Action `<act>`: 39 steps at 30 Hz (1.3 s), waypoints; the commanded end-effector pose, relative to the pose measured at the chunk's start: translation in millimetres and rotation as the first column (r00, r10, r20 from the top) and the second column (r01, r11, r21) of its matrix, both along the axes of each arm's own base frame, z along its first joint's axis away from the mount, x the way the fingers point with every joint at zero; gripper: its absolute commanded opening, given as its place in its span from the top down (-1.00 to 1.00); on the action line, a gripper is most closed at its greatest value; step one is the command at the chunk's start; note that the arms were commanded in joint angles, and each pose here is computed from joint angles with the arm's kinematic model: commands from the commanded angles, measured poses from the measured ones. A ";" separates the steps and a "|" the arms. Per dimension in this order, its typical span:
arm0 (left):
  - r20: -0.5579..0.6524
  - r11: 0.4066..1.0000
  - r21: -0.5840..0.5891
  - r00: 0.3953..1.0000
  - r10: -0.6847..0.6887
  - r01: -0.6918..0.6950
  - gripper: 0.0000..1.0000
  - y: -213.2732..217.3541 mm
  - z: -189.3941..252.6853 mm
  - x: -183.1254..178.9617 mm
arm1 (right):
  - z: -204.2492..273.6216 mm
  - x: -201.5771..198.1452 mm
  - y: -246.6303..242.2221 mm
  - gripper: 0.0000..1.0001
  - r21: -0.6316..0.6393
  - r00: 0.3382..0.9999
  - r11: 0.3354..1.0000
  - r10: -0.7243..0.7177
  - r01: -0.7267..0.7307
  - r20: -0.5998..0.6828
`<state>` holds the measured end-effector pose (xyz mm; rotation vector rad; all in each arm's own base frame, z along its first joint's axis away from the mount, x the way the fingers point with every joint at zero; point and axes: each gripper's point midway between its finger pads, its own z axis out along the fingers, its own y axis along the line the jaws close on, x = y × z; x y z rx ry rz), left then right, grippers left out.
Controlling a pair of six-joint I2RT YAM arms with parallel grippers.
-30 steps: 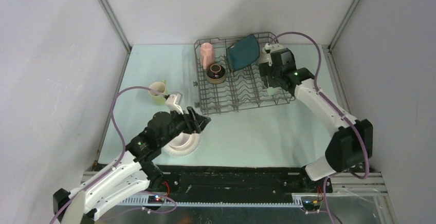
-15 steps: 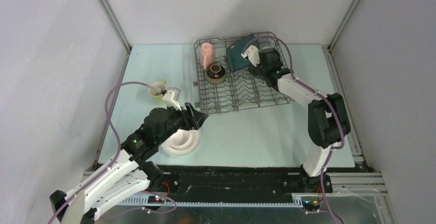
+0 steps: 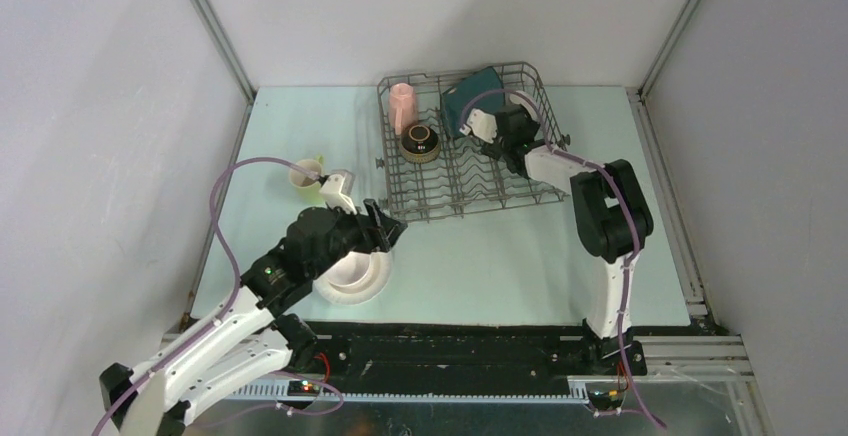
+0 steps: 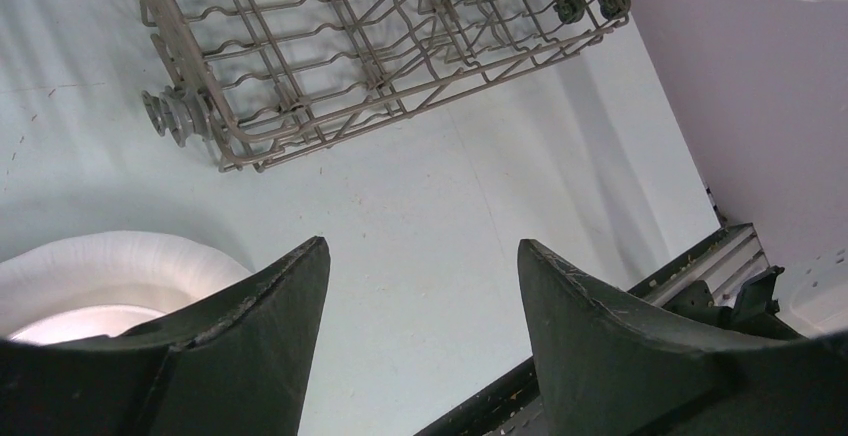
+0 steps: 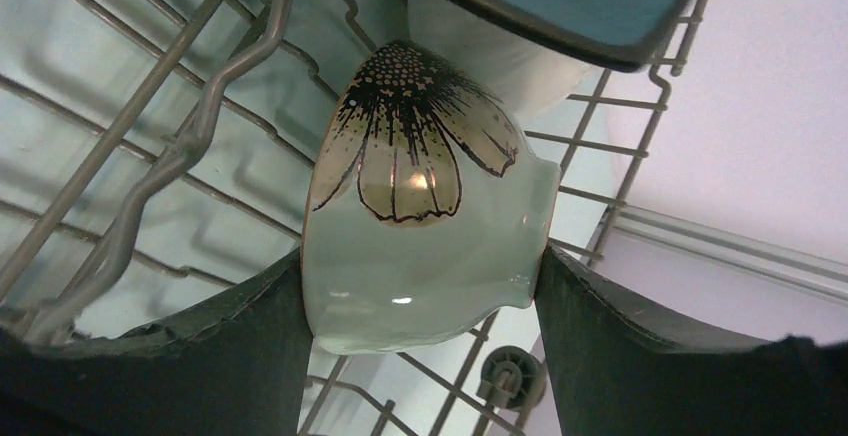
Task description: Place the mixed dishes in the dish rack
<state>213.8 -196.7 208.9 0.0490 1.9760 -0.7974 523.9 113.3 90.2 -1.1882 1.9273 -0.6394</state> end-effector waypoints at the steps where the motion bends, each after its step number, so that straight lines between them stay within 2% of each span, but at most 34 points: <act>1: 0.022 1.000 -0.021 1.000 0.015 -0.014 -0.51 -0.9 13.1 5.2 | 49.8 38.0 -7.4 1.00 -0.010 0.973 0.998 -0.064 0.068 0.221; 6: 0.013 1.000 -0.012 1.000 0.019 -0.019 -0.52 0.0 10.8 5.4 | 44.2 38.3 -11.7 1.00 0.022 0.972 0.995 -0.098 0.095 0.215; 8: 0.012 1.000 -0.015 1.000 0.021 -0.021 -0.52 -0.2 10.5 5.6 | 39.0 40.2 -16.0 0.92 0.014 0.969 0.993 -0.116 0.116 0.219; 11: 0.005 1.000 -0.017 1.000 0.021 -0.021 -0.53 -1.0 8.6 5.9 | 36.1 41.6 -19.9 0.47 0.014 0.965 0.990 -0.141 0.142 0.223; 14: -0.002 1.000 -0.012 1.000 0.020 -0.021 -0.54 -1.6 6.0 6.3 | 31.4 39.2 -15.4 0.23 0.086 0.970 0.986 -0.157 0.143 0.186; 15: -0.003 1.000 -0.012 1.000 0.019 -0.019 -0.54 -2.1 6.1 6.0 | 34.0 40.7 -14.5 -0.36 0.110 0.969 0.983 -0.164 0.146 0.184; 17: -0.002 1.000 -0.012 1.000 0.015 -0.015 -0.54 -2.4 6.6 5.8 | 34.2 40.6 -14.2 -0.91 0.155 0.969 0.975 -0.185 0.160 0.165; 19: -0.002 1.000 -0.011 1.000 0.013 -0.013 -0.55 -2.6 6.7 5.7 | 33.3 38.8 -13.1 -0.98 0.182 0.972 0.970 -0.191 0.164 0.140; 28: -0.010 1.000 -0.008 1.000 0.009 -0.009 -0.56 -3.4 3.8 5.5 | 47.6 22.6 14.2 -0.99 0.316 0.994 0.945 -0.101 0.080 0.051; 31: -0.020 1.000 -0.007 1.000 0.005 -0.005 -0.57 -4.8 1.1 5.1 | 37.3 6.8 23.7 -0.99 0.341 0.995 0.937 -0.054 0.077 -0.078; 34: -0.030 1.000 -0.016 1.000 -0.008 0.007 -0.57 -8.6 0.9 4.7 | 45.9 -2.8 31.5 -0.99 0.426 0.992 0.901 -0.033 0.082 -0.122; 39: -0.028 1.000 0.004 0.999 -0.019 0.019 -0.58 -9.3 1.7 5.2 | 83.2 -18.2 33.6 -0.99 0.569 0.993 0.817 -0.038 0.094 -0.108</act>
